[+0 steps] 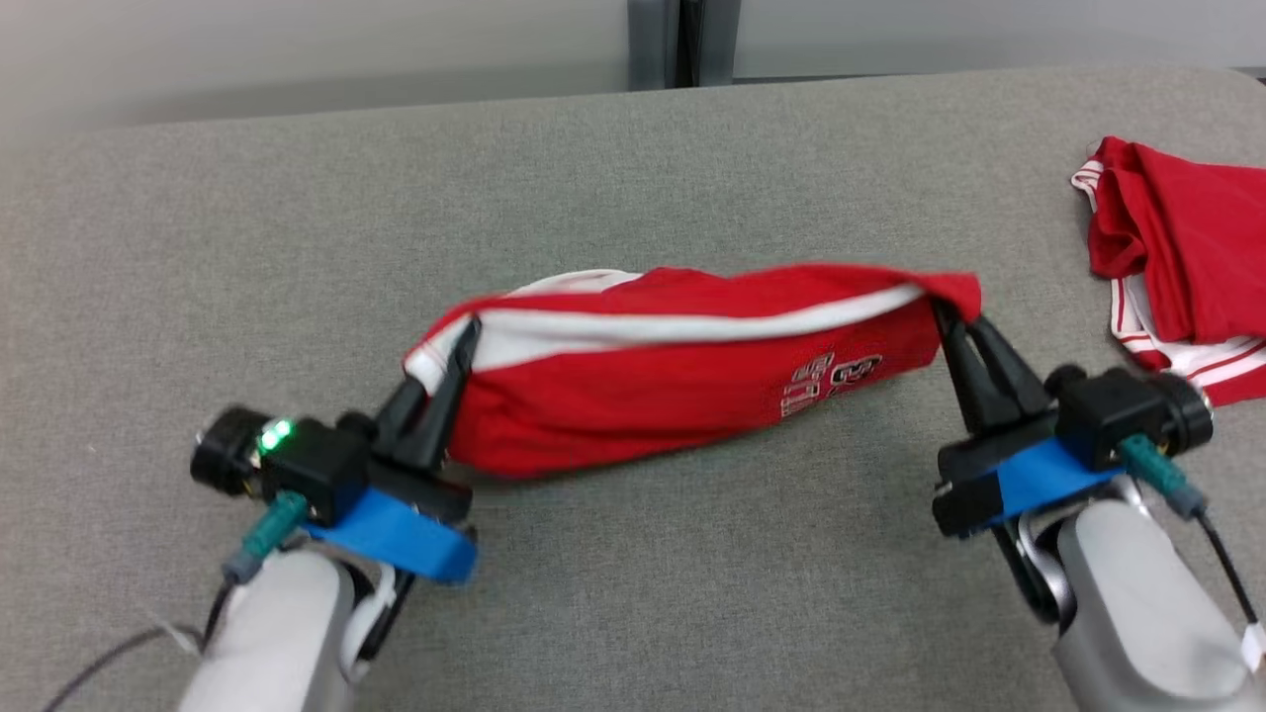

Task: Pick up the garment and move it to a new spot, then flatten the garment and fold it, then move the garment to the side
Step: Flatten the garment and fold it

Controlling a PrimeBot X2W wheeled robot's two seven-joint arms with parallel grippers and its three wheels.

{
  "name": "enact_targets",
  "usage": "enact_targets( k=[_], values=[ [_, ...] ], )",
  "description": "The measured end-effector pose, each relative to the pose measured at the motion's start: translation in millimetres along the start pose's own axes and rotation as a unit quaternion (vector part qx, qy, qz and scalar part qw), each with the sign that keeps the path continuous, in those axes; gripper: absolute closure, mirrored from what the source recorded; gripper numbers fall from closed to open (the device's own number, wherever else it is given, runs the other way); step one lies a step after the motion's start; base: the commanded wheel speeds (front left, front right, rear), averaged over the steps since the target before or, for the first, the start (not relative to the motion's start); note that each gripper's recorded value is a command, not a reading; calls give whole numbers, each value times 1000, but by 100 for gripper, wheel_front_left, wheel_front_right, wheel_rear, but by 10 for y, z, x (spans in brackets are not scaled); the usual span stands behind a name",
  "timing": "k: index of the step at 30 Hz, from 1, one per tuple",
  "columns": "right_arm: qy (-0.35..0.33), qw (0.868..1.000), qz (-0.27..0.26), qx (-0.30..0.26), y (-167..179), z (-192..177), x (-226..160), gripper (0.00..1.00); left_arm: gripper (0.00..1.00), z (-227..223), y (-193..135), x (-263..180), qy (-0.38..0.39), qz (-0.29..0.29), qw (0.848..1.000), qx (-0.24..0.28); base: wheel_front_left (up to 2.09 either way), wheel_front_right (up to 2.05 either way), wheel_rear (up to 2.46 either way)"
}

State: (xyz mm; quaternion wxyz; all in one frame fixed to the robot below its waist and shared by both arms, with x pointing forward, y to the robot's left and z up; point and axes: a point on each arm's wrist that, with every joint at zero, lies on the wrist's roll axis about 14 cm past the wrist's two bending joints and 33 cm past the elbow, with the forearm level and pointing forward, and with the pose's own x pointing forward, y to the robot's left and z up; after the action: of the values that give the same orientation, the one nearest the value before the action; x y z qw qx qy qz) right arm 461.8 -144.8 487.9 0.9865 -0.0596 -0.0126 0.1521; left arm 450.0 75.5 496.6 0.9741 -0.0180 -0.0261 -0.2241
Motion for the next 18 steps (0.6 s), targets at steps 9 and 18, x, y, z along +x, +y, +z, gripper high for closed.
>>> enact_targets(
  k=[9,18],
  values=[
    [-104,994,11,-43,-242,792,925,100,100,1007,490,920,-125,-19,986,112,0,0,0],
    [-178,982,-26,-59,-715,1614,1693,100,100,1758,613,1736,-208,-45,961,176,0,0,0]
  ],
)
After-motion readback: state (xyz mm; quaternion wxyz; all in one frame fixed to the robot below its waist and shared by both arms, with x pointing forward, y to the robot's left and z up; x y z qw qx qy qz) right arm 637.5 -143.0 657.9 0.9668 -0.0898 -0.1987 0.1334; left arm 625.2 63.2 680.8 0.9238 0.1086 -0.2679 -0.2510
